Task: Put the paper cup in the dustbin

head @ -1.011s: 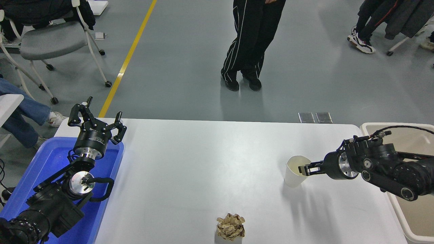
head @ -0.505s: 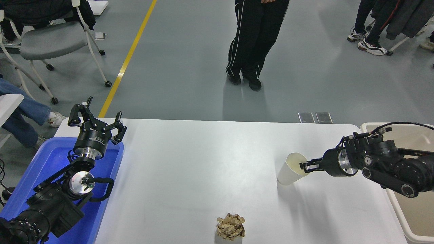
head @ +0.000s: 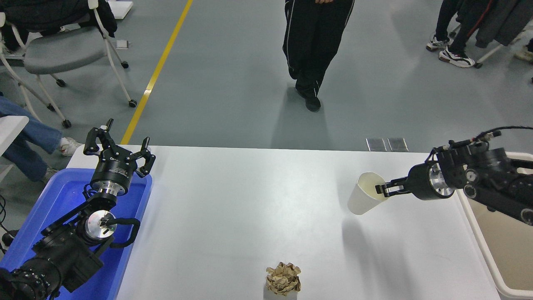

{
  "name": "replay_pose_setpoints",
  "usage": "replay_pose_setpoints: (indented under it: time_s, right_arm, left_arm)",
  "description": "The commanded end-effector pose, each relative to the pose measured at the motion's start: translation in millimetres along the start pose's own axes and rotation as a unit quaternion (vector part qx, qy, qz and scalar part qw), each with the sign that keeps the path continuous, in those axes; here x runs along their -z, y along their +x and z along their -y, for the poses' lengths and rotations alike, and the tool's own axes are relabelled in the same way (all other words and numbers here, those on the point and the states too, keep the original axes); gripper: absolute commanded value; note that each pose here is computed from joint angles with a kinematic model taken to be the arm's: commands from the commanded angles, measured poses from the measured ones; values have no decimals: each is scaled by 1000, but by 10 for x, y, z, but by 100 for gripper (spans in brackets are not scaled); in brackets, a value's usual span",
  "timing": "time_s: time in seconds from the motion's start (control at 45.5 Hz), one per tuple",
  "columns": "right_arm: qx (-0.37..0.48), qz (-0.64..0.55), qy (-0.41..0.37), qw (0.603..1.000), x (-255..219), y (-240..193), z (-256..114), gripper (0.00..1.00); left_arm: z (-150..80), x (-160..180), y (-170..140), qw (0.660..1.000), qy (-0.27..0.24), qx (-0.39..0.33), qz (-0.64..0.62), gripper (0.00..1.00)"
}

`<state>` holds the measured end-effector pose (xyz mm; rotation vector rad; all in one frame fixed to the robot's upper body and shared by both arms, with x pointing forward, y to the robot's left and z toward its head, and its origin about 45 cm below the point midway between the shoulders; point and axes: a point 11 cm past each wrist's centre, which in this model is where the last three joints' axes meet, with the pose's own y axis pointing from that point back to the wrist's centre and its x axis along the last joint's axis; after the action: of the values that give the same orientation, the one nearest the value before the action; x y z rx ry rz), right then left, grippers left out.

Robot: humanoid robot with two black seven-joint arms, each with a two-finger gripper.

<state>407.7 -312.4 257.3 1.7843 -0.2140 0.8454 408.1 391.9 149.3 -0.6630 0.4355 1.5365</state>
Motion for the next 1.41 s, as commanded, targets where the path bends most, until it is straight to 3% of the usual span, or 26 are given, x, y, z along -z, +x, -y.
replay_pose_setpoints:
  time_s: [0.0, 0.44, 0.923, 1.385]
  right_arm:
    - [-9, -26, -1, 1000, 88, 331, -432, 0]
    - [0, -41, -3, 999, 132, 352, -574, 0]
    - [-39, 26, -85, 995, -675, 190, -875, 0]
    - [-112, 188, -190, 957, -1764, -602, -997, 0]
  left_arm:
    - [0, 1, 0, 1000, 0, 0, 0, 100]
    - [0, 1, 0, 1000, 0, 0, 0, 100]
    - [0, 1, 0, 1000, 0, 0, 0, 100]
    - [0, 1, 0, 1000, 0, 0, 0, 100]
